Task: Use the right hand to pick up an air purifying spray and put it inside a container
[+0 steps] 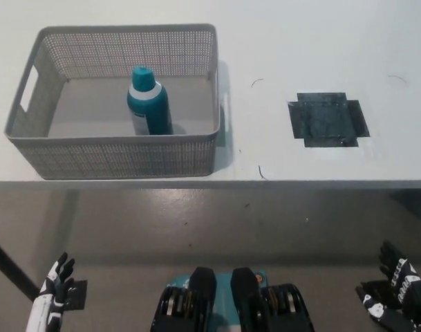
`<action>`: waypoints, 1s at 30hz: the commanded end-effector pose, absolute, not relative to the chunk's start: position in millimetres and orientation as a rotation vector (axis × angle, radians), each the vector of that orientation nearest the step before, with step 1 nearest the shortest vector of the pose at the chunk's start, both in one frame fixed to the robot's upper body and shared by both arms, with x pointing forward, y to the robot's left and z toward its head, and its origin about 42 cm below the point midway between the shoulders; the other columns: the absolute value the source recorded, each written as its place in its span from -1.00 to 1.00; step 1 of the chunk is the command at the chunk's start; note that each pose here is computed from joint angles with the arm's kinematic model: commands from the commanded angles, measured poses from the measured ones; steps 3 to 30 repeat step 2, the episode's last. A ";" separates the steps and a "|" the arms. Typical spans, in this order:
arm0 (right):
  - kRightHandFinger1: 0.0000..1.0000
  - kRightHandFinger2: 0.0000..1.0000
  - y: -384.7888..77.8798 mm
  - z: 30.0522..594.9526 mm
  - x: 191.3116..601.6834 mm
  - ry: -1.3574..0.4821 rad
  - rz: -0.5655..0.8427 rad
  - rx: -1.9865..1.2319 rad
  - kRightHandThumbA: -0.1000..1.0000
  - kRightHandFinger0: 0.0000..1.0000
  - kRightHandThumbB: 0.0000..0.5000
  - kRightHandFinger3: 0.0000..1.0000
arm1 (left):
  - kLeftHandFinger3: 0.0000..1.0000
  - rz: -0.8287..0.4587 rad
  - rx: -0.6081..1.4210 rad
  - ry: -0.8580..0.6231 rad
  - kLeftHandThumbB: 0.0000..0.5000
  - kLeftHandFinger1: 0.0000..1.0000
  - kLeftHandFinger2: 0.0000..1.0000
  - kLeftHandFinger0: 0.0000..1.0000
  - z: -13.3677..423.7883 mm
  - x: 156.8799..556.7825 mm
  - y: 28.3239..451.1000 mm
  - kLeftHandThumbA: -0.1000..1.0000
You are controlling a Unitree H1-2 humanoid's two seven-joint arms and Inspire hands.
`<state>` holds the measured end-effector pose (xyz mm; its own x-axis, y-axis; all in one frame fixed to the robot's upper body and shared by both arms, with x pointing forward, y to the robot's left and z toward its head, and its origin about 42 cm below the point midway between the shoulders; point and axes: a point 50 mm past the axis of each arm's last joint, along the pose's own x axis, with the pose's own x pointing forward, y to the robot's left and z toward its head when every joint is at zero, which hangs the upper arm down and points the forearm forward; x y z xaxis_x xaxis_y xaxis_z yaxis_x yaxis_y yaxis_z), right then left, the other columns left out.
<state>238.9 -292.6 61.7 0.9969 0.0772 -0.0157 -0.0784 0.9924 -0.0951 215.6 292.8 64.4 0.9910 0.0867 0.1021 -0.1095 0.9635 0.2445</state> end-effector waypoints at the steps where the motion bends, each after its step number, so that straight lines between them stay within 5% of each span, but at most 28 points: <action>1: 1.00 1.00 -296.2 76.3 243.6 -0.089 0.087 -0.106 0.47 1.00 1.00 1.00 | 1.00 0.105 0.260 -0.170 0.04 1.00 1.00 1.00 75.7 219.9 296.9 1.00; 30: 1.00 1.00 -296.5 76.9 244.1 -0.090 0.089 -0.106 0.47 1.00 1.00 1.00 | 1.00 0.106 0.262 -0.172 0.03 1.00 1.00 1.00 76.3 220.6 296.5 1.00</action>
